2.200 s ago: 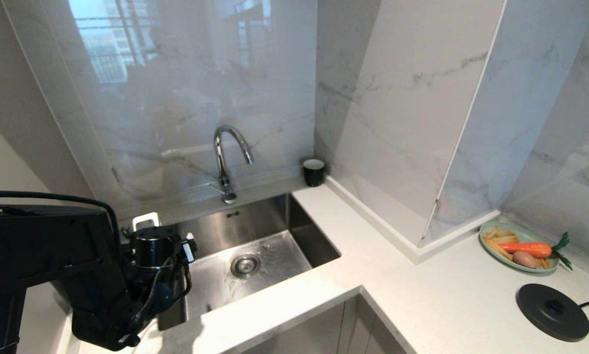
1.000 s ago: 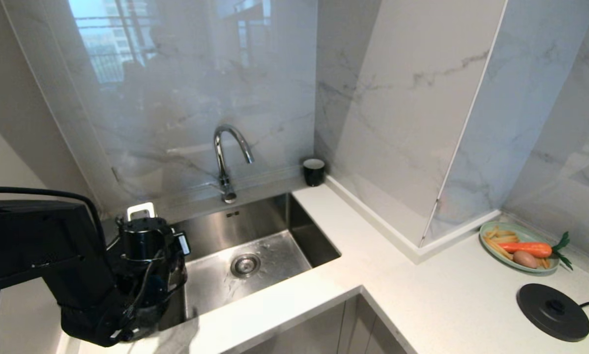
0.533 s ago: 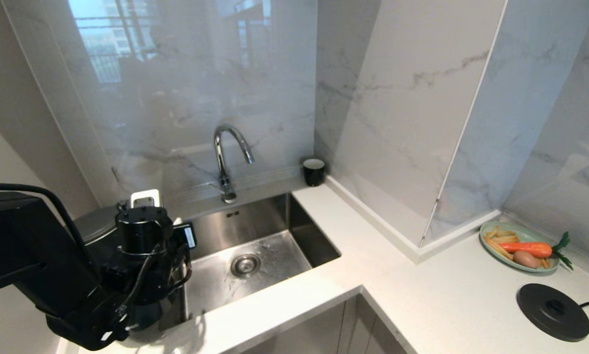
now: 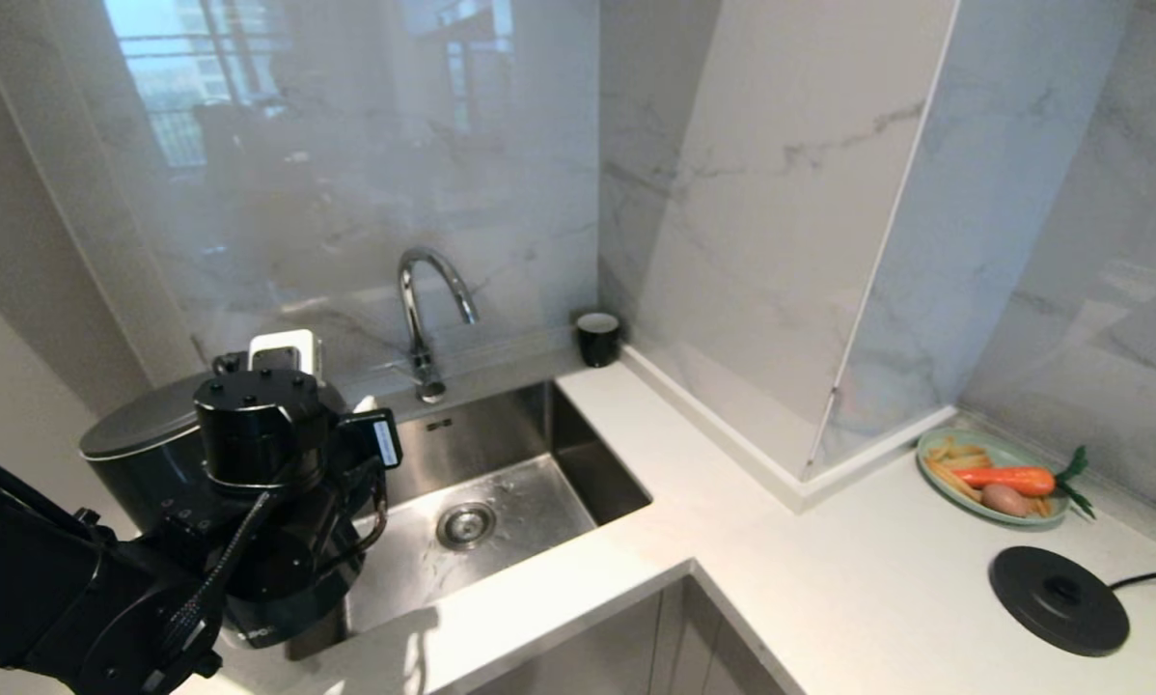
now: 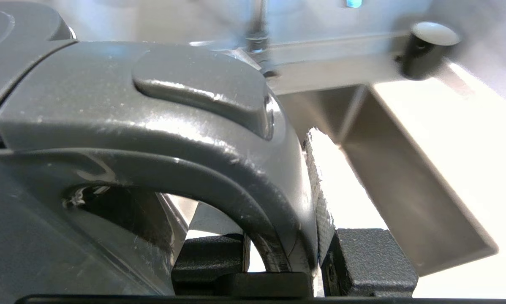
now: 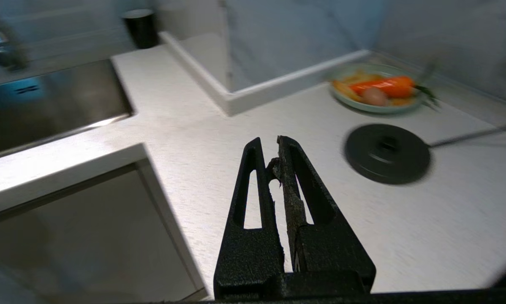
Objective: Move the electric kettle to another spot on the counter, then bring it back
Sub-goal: Place it on the power base
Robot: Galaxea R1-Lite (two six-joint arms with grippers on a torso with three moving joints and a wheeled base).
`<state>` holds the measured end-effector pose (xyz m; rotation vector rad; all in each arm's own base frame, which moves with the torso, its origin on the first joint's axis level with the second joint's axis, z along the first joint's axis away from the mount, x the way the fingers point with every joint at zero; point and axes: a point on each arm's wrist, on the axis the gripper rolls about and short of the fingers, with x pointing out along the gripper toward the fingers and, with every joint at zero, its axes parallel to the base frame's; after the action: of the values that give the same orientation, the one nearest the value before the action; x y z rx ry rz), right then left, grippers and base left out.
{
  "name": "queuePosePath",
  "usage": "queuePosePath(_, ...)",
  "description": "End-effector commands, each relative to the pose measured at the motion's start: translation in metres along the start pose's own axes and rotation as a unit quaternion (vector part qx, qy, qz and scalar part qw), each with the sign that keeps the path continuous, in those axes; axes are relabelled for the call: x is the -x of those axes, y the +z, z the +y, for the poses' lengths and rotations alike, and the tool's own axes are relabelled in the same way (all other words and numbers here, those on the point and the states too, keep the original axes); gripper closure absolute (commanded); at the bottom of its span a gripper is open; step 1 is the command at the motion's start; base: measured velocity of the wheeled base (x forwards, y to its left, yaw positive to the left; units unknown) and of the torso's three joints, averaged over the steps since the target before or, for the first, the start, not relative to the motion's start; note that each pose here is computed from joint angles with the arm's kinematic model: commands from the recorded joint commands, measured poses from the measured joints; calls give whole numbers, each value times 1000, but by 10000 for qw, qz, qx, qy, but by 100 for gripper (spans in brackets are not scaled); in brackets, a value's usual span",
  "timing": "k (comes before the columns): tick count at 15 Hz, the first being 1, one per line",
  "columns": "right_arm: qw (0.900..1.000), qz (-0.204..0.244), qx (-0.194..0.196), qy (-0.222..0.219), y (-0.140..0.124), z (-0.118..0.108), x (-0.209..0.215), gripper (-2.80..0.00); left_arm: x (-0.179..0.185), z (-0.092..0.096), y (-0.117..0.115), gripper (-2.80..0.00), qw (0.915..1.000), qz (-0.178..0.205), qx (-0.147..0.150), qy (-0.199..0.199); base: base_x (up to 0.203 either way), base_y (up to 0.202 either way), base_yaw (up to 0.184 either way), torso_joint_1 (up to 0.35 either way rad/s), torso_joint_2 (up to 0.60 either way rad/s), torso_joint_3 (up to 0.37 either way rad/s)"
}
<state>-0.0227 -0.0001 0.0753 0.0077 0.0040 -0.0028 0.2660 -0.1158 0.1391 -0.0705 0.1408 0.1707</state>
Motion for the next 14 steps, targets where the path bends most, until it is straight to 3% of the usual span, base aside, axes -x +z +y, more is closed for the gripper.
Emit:
queuePosePath(1, 10000, 3, 0, -2, 0, 0, 0, 0, 8, -4, 4, 0, 9999, -77, 59, -134, 4, 10, -149, -2, 7, 7)
queuePosePath(5, 10000, 3, 0, -2, 0, 0, 0, 0, 15, -13, -1, 0, 9997, -28, 5, -232, 2, 8, -173, 4, 4, 3)
queuePosePath(14, 10000, 3, 0, -2, 0, 0, 0, 0, 18, -14, -3, 0, 9996, -8, -10, -265, 2, 9, -172, 2, 4, 3)
